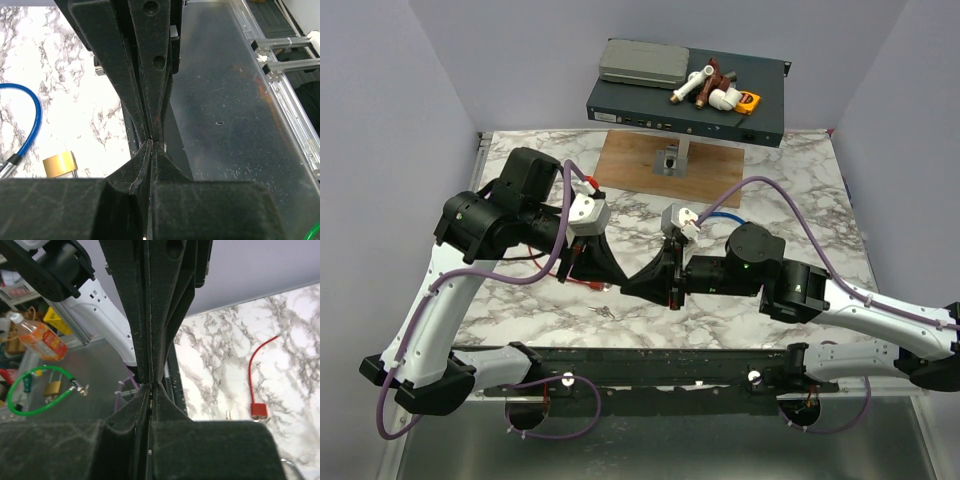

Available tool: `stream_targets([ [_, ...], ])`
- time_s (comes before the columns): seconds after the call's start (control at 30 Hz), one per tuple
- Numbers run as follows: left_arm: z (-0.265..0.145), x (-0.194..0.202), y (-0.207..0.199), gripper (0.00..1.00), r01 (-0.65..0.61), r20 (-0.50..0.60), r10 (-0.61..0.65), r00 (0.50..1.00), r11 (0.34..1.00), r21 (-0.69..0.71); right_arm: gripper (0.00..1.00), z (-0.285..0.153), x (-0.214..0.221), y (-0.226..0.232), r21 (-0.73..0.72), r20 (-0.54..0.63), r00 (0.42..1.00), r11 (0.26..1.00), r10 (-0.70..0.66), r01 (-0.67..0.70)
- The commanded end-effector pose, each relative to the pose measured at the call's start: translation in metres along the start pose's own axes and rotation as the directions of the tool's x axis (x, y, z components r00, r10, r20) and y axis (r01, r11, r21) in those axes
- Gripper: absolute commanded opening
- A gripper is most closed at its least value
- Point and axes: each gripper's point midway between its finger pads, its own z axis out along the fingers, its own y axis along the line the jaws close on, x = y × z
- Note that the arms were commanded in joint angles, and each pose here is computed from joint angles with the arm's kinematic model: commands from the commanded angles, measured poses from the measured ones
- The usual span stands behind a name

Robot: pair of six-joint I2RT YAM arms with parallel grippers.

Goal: Unlock with the key
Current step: Adjust the key, then pick up the lock from the center of the board.

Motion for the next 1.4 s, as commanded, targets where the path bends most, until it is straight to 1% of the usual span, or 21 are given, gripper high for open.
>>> stream_targets([
  [0.0,-0.001,-0.003,-0.013,0.0,-0.003,0.024,0.002,1.0,0.999,0.035,0.01,0.0,-0.015,-0.004,0.009,0.037,0.999,0.999,-0.032,0.032],
  [0.1,-0.001,-0.003,-0.013,0.0,-0.005,0.024,0.004,1.0,0.999,0.033,0.01,-0.004,-0.01,-0.003,0.003,0.026,0.999,1.0,-0.026,0.026],
  [0.23,-0.001,-0.003,-0.007,0.0,0.011,0.014,-0.011,1.0,1.0,0.012,0.0,-0.011,-0.005,-0.01,0.037,0.005,1.0,0.999,0.001,-0.001],
  [0.27,-0.001,-0.003,-0.003,0.03,0.022,0.011,-0.022,1.0,1.0,-0.003,0.01,-0.014,-0.004,-0.011,0.047,-0.001,1.0,0.999,0.01,-0.01],
  [0.33,-0.001,-0.001,0.007,0.36,0.037,-0.004,-0.038,0.999,0.998,-0.04,0.01,-0.021,0.001,-0.014,0.074,-0.022,0.999,0.997,0.03,-0.029],
  [0.37,-0.002,0.0,0.012,0.5,0.04,-0.012,-0.041,0.999,0.997,-0.065,0.01,-0.024,0.005,-0.016,0.09,-0.038,0.998,0.995,0.04,-0.037],
  [0.47,-0.003,0.009,0.031,0.59,0.036,-0.041,-0.041,0.998,0.992,-0.122,0.01,-0.035,0.017,-0.022,0.136,-0.072,0.995,0.989,0.064,-0.054],
  [0.5,-0.003,0.013,0.04,0.67,0.035,-0.051,-0.043,0.998,0.989,-0.145,0.01,-0.039,0.021,-0.025,0.159,-0.083,0.994,0.985,0.078,-0.064],
  [0.53,-0.004,0.021,0.051,0.78,0.042,-0.072,-0.056,0.996,0.982,-0.183,0.01,-0.044,0.025,-0.028,0.182,-0.092,0.992,0.981,0.088,-0.07],
  [0.57,-0.004,0.028,0.065,0.94,0.036,-0.092,-0.058,0.994,0.974,-0.226,0.01,-0.048,0.029,-0.031,0.208,-0.101,0.99,0.975,0.101,-0.078],
  [0.6,-0.003,0.041,0.079,0.98,0.043,-0.121,-0.078,0.99,0.963,-0.265,0.01,-0.052,0.032,-0.034,0.234,-0.112,0.988,0.969,0.111,-0.082],
  [0.67,-0.002,0.07,0.11,0.98,0.061,-0.172,-0.126,0.977,0.938,-0.342,0.01,-0.063,0.04,-0.041,0.294,-0.137,0.981,0.951,0.14,-0.095],
  [0.73,0.0,0.097,0.142,0.99,0.085,-0.206,-0.186,0.961,0.904,-0.418,0.01,-0.074,0.041,-0.052,0.375,-0.124,0.978,0.92,0.169,-0.112],
  [0.83,0.006,0.141,0.183,0.99,0.114,-0.233,-0.267,0.935,0.849,-0.517,0.01,-0.094,0.036,-0.062,0.467,-0.071,0.977,0.873,0.2,-0.145],
  [0.87,0.011,0.151,0.192,0.98,0.114,-0.239,-0.276,0.931,0.842,-0.527,0.01,-0.101,0.032,-0.067,0.499,-0.041,0.978,0.852,0.205,-0.158],
  [1.03,0.046,0.196,0.216,0.98,0.078,-0.325,-0.295,0.899,0.836,-0.543,0.01,-0.128,0.008,-0.079,0.584,0.081,0.979,0.787,0.186,-0.197],
  [1.17,0.073,0.234,0.229,0.98,0.111,-0.362,-0.347,0.865,0.837,-0.536,0.01,-0.14,-0.006,-0.086,0.62,0.127,0.981,0.76,0.148,-0.195],
  [1.27,0.085,0.265,0.235,0.98,0.083,-0.4,-0.352,0.846,0.829,-0.554,0.01,-0.149,-0.016,-0.087,0.629,0.153,0.982,0.756,0.11,-0.182],
  [1.3,0.086,0.269,0.24,0.98,0.067,-0.418,-0.366,0.832,0.813,-0.579,0.01,-0.151,-0.018,-0.088,0.635,0.153,0.983,0.753,0.097,-0.173],
  [1.33,0.091,0.268,0.241,0.98,0.061,-0.42,-0.359,0.833,0.816,-0.575,0.01,-0.152,-0.02,-0.088,0.638,0.156,0.984,0.751,0.089,-0.169],
  [1.37,0.092,0.268,0.247,0.99,0.049,-0.411,-0.359,0.838,0.8,-0.598,0.01,-0.153,-0.021,-0.089,0.641,0.152,0.985,0.75,0.081,-0.161],
])
